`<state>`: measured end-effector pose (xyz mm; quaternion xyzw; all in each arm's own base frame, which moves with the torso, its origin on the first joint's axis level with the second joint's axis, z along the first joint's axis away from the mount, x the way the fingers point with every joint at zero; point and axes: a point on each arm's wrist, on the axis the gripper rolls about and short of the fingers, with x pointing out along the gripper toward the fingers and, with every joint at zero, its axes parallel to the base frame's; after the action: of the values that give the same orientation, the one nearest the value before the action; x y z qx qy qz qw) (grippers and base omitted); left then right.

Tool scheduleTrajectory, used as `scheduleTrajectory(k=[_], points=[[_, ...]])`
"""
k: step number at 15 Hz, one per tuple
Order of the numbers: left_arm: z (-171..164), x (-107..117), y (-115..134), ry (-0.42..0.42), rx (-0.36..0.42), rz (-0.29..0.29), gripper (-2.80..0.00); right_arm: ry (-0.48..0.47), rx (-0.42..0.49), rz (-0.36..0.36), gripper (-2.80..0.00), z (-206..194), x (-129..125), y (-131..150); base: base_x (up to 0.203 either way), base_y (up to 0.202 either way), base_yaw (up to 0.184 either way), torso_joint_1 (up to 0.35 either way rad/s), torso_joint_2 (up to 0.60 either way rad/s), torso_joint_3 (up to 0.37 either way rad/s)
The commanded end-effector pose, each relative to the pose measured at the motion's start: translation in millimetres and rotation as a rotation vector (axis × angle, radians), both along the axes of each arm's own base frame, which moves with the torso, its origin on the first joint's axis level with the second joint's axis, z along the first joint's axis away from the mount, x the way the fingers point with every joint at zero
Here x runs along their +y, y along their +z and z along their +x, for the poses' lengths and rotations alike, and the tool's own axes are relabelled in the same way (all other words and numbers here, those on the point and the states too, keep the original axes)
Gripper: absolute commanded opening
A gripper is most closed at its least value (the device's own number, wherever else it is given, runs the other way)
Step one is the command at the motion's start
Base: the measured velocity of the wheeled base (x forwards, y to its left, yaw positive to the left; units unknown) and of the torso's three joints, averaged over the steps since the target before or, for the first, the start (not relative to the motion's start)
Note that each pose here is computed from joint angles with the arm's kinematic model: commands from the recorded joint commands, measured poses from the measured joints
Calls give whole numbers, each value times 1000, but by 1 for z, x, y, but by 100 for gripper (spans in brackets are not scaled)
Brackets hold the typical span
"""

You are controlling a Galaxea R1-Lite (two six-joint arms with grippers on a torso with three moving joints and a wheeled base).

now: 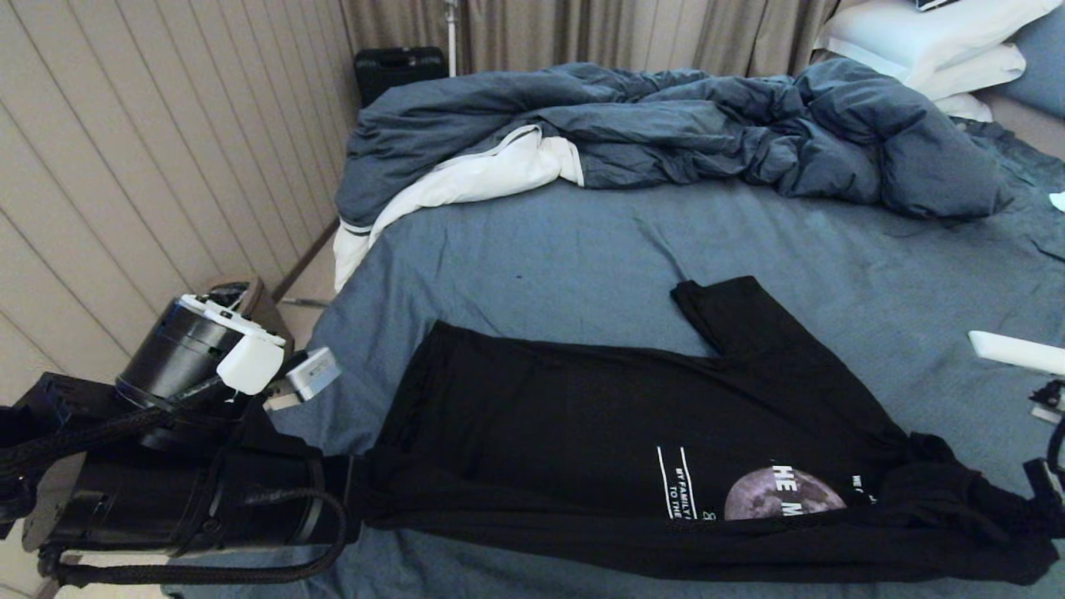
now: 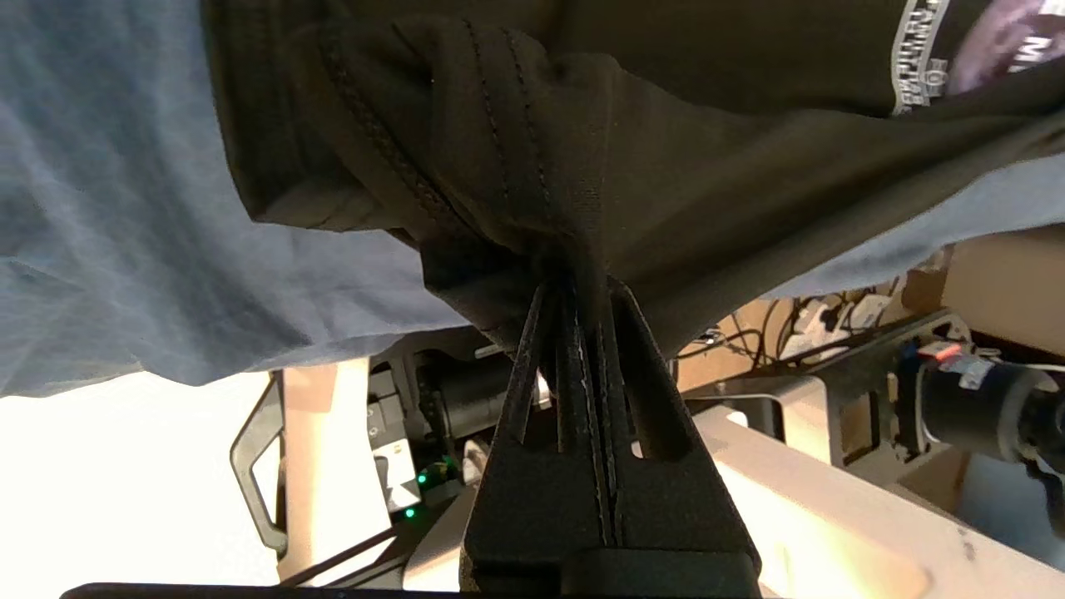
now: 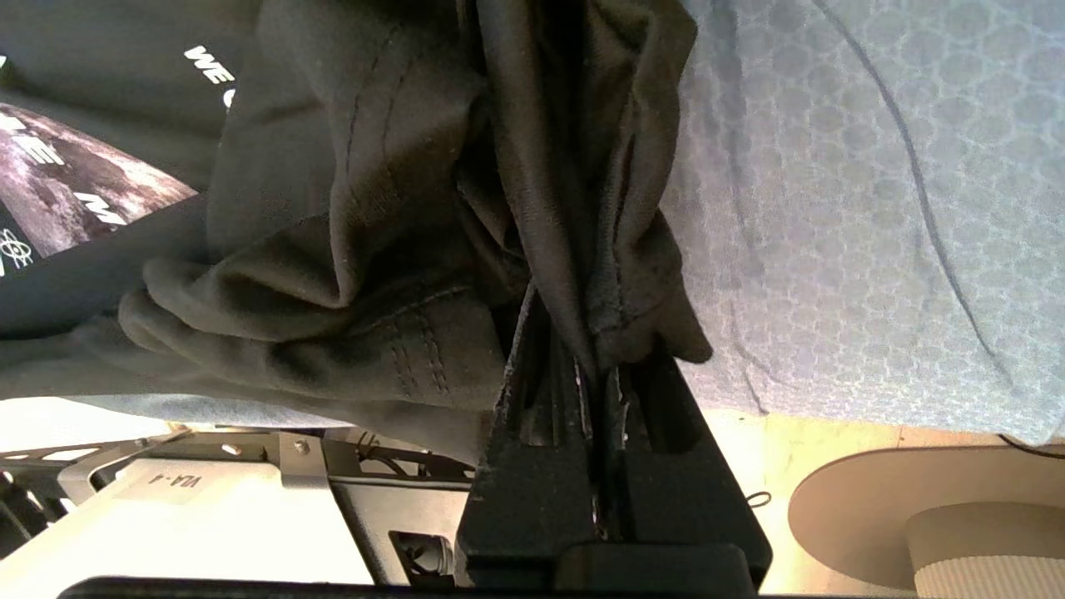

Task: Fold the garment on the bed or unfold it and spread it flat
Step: Fold the black T-shirt

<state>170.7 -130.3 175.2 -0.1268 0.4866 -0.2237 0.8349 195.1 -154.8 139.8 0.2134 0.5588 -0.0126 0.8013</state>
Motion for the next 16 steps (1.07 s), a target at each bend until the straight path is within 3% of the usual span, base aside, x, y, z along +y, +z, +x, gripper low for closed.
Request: scheduleTrajectory(k=[1, 2, 3, 10, 16], points=[[1, -1, -3, 4, 15, 7, -280, 3, 9, 10, -280, 1, -1, -3, 0, 0, 0, 0, 0, 0], [0, 1, -2, 5, 12, 5, -280, 4, 7, 9, -280, -1, 0, -2, 0, 0, 0, 0, 0, 0], [-2, 2, -3, 3, 11, 5, -280, 6, 10, 11, 0, -1, 1, -2, 0, 0, 0, 0, 0, 0], [-4, 5, -1, 31, -19, 29, -280, 4, 1, 7, 0, -4, 3, 1, 0, 0, 0, 0, 0, 0], [-9, 8, -6, 29, -8, 37, -280, 6, -91, -68, 0, -24, 20, 31, 0, 0, 0, 0, 0, 0]])
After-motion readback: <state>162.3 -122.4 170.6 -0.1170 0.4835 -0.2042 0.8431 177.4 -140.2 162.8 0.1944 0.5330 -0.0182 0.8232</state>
